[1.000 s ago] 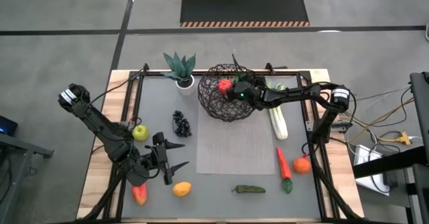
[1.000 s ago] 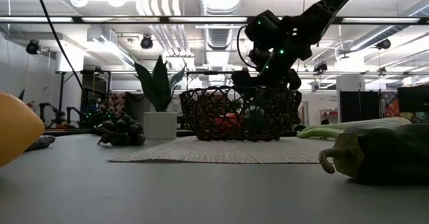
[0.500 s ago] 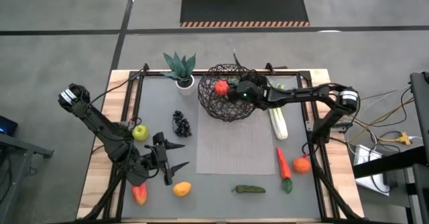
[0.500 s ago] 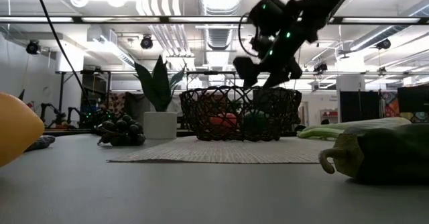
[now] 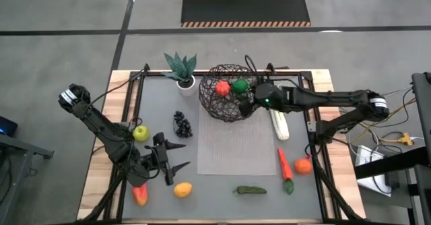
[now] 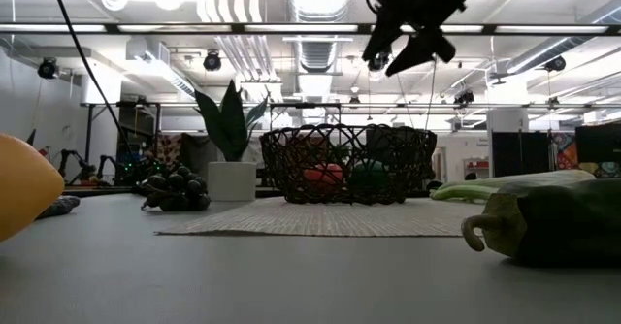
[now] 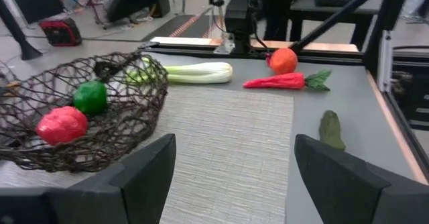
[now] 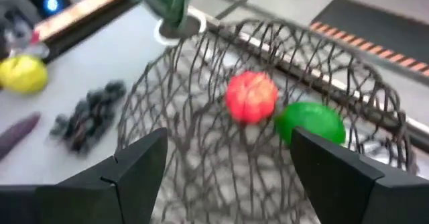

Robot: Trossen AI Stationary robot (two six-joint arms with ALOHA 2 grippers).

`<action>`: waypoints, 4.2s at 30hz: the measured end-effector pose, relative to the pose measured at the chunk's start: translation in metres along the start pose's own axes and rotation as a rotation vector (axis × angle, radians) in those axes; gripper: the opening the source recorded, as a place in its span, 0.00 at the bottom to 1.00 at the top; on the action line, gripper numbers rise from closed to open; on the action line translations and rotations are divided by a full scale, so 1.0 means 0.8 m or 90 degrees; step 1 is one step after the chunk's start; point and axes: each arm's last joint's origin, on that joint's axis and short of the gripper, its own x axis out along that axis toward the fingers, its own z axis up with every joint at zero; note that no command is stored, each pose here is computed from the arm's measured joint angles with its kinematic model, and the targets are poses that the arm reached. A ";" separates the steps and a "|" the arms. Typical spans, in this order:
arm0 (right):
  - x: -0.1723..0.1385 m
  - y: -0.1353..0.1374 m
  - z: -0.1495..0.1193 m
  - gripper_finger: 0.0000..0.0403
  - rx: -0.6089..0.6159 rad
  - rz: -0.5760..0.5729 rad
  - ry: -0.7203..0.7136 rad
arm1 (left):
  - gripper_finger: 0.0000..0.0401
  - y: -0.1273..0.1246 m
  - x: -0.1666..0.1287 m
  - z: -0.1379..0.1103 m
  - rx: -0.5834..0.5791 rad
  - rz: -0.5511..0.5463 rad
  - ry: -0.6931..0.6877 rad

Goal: Build produce basket
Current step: Put the green celery into the black wire basket

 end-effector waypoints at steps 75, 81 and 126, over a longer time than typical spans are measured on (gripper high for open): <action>0.023 -0.101 -0.211 0.37 0.148 -0.351 0.340 | 0.71 0.000 0.001 0.008 0.079 0.024 -0.030; 0.020 -0.101 -0.207 0.26 0.139 -0.351 0.333 | 0.71 -0.001 0.000 0.010 0.069 0.022 -0.036; -0.060 -0.035 -0.038 0.14 0.013 0.349 -0.331 | 0.71 -0.037 0.058 0.013 0.019 0.049 -0.155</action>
